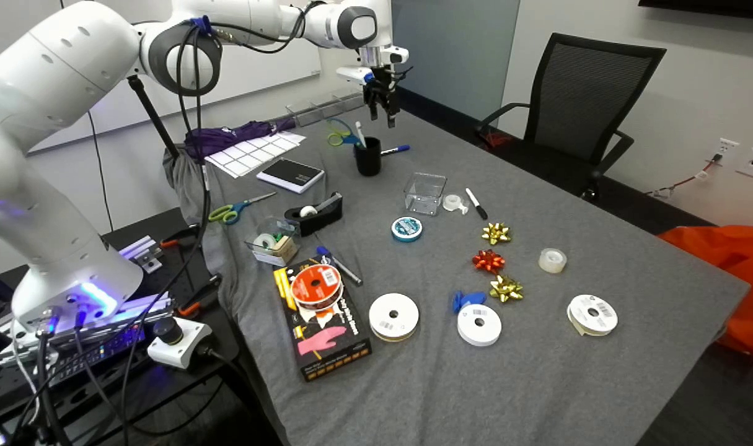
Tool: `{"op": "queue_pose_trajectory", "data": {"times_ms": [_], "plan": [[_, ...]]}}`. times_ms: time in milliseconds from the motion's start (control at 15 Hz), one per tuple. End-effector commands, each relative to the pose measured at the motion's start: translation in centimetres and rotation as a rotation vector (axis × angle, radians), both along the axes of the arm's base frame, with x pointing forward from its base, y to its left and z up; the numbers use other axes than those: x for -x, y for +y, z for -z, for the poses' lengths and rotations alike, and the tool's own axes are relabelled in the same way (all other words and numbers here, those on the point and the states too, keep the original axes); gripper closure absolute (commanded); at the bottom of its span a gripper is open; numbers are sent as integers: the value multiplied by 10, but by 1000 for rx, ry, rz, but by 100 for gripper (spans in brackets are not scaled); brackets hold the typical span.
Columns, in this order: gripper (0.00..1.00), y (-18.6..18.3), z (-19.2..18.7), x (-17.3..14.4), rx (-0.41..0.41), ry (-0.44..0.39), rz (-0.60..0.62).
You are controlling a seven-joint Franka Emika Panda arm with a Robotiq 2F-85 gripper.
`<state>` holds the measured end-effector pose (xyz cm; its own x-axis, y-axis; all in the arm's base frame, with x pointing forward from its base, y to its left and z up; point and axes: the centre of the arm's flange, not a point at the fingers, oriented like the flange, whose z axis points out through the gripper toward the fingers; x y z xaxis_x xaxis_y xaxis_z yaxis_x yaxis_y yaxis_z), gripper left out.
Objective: Move the black cup to the right
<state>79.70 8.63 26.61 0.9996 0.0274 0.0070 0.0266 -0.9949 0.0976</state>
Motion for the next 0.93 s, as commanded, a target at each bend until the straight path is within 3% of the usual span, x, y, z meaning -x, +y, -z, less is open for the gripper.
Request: {"op": "queue_pose_trajectory", "data": {"times_ms": [0, 333, 867], "plan": [[0, -6, 3, 1, -73, -40, -14], [0, -6, 25, -8, -173, -82, -7], [0, 6, 75, 2, -262, -20, -87]]}}
